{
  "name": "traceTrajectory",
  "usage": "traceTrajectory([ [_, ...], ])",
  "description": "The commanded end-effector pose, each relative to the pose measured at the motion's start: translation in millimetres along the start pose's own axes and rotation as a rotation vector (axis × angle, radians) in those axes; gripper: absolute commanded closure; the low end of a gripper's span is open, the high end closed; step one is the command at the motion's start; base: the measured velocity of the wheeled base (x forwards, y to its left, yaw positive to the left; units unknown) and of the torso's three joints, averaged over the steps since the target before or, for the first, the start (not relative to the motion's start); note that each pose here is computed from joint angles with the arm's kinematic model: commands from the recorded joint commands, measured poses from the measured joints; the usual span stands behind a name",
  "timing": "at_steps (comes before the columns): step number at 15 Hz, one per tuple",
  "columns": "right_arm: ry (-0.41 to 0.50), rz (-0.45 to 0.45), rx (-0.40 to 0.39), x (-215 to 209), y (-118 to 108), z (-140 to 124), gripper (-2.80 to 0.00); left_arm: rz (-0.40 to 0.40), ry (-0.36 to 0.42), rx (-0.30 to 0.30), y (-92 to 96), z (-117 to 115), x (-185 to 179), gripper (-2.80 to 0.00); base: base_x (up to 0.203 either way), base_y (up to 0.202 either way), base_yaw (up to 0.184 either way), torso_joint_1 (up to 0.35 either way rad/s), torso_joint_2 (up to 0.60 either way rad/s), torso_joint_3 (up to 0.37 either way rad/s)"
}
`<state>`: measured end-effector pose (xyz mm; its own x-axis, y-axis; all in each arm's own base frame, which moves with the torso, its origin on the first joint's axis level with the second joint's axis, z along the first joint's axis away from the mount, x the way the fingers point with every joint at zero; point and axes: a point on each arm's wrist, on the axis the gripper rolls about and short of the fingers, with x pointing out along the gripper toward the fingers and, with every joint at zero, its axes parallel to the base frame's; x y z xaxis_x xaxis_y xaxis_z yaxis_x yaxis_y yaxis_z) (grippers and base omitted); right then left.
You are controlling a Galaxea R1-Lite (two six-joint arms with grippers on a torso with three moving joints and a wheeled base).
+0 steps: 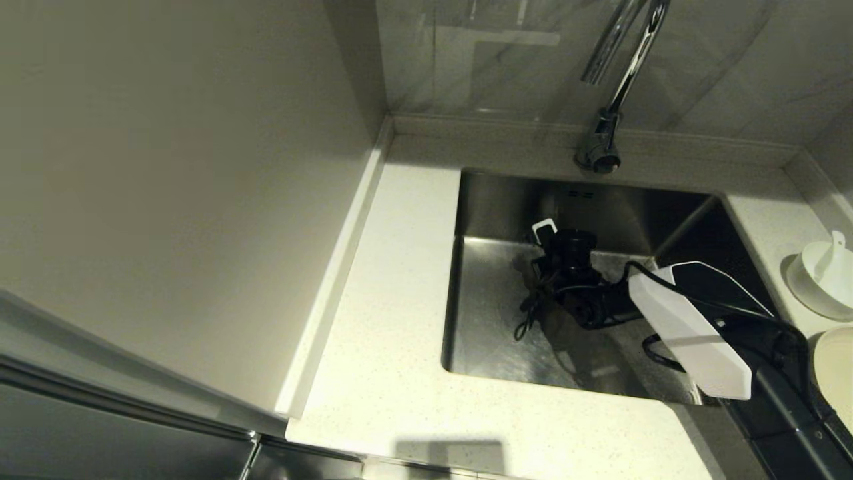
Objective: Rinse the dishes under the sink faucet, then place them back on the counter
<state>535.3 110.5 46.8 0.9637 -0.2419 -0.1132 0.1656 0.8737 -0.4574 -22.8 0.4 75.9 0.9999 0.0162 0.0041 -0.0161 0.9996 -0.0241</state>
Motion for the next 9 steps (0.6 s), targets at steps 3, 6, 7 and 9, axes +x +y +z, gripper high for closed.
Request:
traceTrajectory([
  [3,-0.02,-0.083,0.034,-8.7,-64.7,38.4,0.0,0.001,-0.004,-0.001,0.0,0.0,-0.2,0.0,0.0,0.0,0.0,0.0,0.0,0.0],
  [6,0.045,-0.103,0.018,-37.0,-111.0,50.8,0.0,0.001,-0.004,-0.001,0.0,0.0,-0.2,0.0,0.0,0.0,0.0,0.0,0.0,0.0],
  [7,0.072,-0.108,0.011,-48.6,-126.8,54.2,0.0,0.001,-0.004,-0.001,0.0,0.0,-0.2,0.0,0.0,0.0,0.0,0.0,0.0,0.0],
  [9,0.138,-0.121,-0.005,-69.0,-156.5,54.4,0.0,0.001,-0.004,-0.001,0.0,0.0,-0.2,0.0,0.0,0.0,0.0,0.0,0.0,0.0],
])
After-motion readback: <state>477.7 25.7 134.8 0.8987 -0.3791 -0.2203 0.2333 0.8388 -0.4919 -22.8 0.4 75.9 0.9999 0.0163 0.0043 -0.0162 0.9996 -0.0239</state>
